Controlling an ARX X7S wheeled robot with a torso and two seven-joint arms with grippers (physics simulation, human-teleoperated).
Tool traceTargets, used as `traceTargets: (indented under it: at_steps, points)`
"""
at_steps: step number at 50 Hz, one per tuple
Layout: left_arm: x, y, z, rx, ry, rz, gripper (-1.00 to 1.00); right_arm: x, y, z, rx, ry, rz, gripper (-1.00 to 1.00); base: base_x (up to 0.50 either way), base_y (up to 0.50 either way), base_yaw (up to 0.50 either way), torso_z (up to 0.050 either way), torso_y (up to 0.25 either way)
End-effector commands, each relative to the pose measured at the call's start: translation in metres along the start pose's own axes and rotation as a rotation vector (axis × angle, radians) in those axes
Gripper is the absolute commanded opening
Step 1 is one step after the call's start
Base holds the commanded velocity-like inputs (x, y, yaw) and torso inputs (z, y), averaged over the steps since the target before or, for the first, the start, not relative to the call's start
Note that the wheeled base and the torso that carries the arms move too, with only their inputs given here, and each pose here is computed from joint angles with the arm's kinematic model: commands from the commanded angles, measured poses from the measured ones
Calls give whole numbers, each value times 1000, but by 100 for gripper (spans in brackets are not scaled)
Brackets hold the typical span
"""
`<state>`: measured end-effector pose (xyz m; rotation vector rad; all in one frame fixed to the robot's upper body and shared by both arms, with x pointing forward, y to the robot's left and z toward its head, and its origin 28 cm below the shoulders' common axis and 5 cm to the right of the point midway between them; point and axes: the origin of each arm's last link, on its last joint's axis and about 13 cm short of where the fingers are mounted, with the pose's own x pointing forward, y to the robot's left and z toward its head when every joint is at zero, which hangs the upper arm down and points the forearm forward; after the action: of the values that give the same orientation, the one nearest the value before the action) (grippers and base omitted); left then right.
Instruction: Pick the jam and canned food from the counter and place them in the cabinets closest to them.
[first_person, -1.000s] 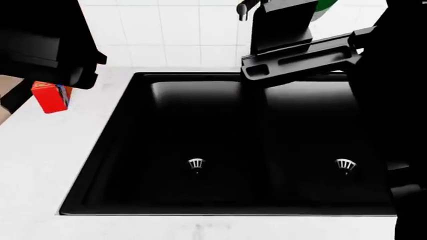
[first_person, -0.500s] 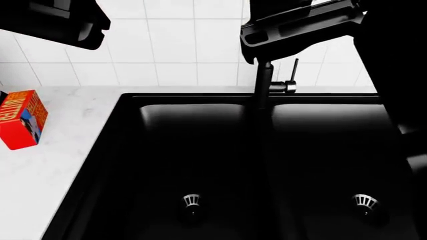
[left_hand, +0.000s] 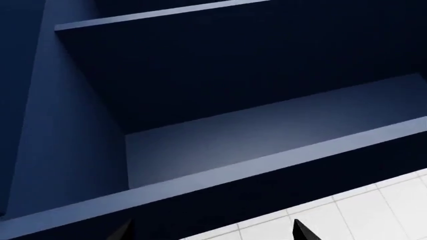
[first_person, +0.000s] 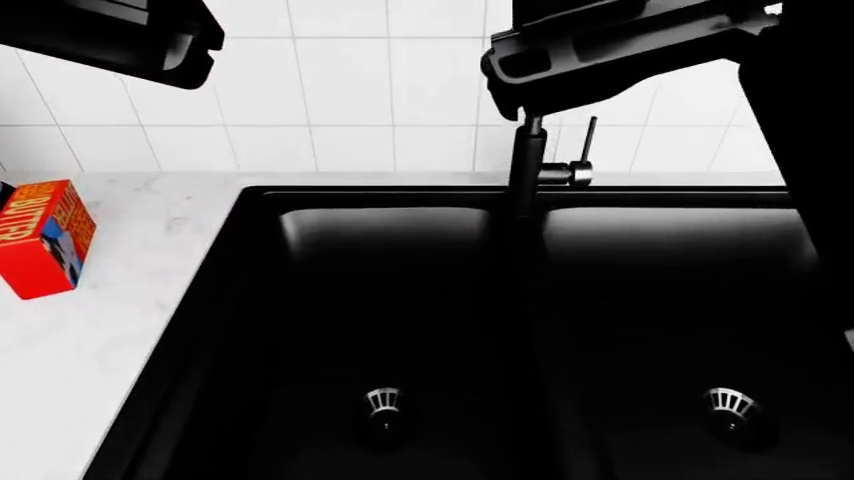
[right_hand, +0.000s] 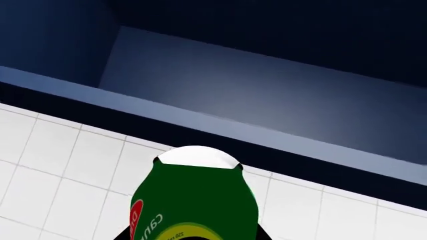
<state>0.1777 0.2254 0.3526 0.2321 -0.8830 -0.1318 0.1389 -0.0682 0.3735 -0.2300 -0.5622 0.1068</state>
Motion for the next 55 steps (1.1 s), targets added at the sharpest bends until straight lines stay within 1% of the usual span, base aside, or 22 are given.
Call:
traceTargets:
  at_steps: [1, 4, 8, 13, 24, 31, 36, 46, 53, 55]
  points:
    - [0, 0, 0, -1, -2, 2, 100, -15, 4, -3, 24, -70, -31, -100, 0, 0, 0, 0, 0]
    - [0, 0, 0, -2, -2, 3, 100, -21, 6, 0, 37, -110, -43, -100, 0, 0, 0, 0, 0]
    - [0, -1, -1, -5, -2, 3, 100, -31, 3, 8, 58, -152, -69, -100, 0, 0, 0, 0, 0]
    - [1, -1, 0, -7, -4, 2, 100, -39, 0, 15, 79, -193, -74, -100, 0, 0, 0, 0, 0]
    - [2, -2, 1, -6, -7, 1, 100, -52, -15, 37, 69, -302, -113, -100, 0, 0, 0, 0, 1]
    - [3, -2, 3, -11, -11, 2, 100, -56, -24, 51, 48, -366, -142, -100, 0, 0, 0, 0, 0]
    - [2, -2, 4, -17, -12, 4, 100, -52, -28, 61, 37, -369, -163, -100, 0, 0, 0, 0, 0]
    - [2, -2, 3, -30, -12, 10, 100, -46, -37, 79, 51, -437, -228, -100, 0, 0, 0, 0, 0]
    - [3, -3, 1, -35, -11, 9, 100, -32, -41, 93, 48, -438, -267, -100, 0, 0, 0, 1, 0]
    - [2, -3, 1, -36, -12, 8, 100, -26, -41, 97, 41, -414, -275, -100, 0, 0, 0, 0, 0]
